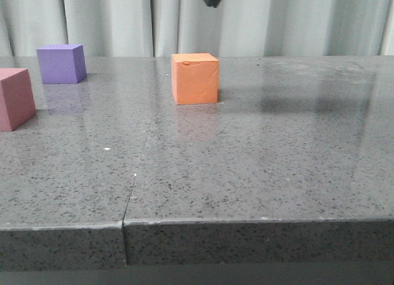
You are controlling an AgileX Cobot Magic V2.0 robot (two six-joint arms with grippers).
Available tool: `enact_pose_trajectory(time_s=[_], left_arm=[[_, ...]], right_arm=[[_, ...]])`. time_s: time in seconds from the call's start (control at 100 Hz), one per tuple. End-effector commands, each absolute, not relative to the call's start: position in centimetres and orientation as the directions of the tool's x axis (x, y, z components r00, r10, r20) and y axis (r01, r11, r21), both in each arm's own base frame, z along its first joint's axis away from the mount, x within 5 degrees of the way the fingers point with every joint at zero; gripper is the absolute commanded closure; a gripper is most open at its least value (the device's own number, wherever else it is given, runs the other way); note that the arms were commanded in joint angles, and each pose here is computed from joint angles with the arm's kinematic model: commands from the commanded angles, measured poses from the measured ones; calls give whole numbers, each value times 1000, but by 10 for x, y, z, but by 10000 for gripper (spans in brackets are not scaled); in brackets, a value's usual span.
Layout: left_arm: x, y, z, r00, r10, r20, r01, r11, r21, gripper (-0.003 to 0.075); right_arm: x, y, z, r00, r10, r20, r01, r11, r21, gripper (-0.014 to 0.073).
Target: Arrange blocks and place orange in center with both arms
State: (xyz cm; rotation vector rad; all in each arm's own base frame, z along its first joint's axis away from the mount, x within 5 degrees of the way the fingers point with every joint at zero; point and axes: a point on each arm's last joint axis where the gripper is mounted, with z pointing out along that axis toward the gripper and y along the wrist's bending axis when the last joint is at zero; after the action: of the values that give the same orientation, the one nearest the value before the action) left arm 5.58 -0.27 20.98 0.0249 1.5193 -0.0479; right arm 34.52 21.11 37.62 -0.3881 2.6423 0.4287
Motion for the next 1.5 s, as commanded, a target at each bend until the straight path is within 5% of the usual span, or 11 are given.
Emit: enact_pose_trajectory(time_s=[0.0, 0.75, 1.49], left_arm=[[55, -2, 205, 120, -24, -993, 43, 999, -19, 741], [55, -2, 205, 120, -24, -993, 43, 999, -19, 741], [51, -2, 224, 243, -28, -969, 40, 999, -19, 741]], right_arm=[[313, 193, 404, -860, -229, -456, -362, 903, 230, 664], [193, 119, 385, -646, -33, -763, -384, 878, 287, 664], [82, 53, 316, -459, 87, -884, -427, 851, 305, 664]])
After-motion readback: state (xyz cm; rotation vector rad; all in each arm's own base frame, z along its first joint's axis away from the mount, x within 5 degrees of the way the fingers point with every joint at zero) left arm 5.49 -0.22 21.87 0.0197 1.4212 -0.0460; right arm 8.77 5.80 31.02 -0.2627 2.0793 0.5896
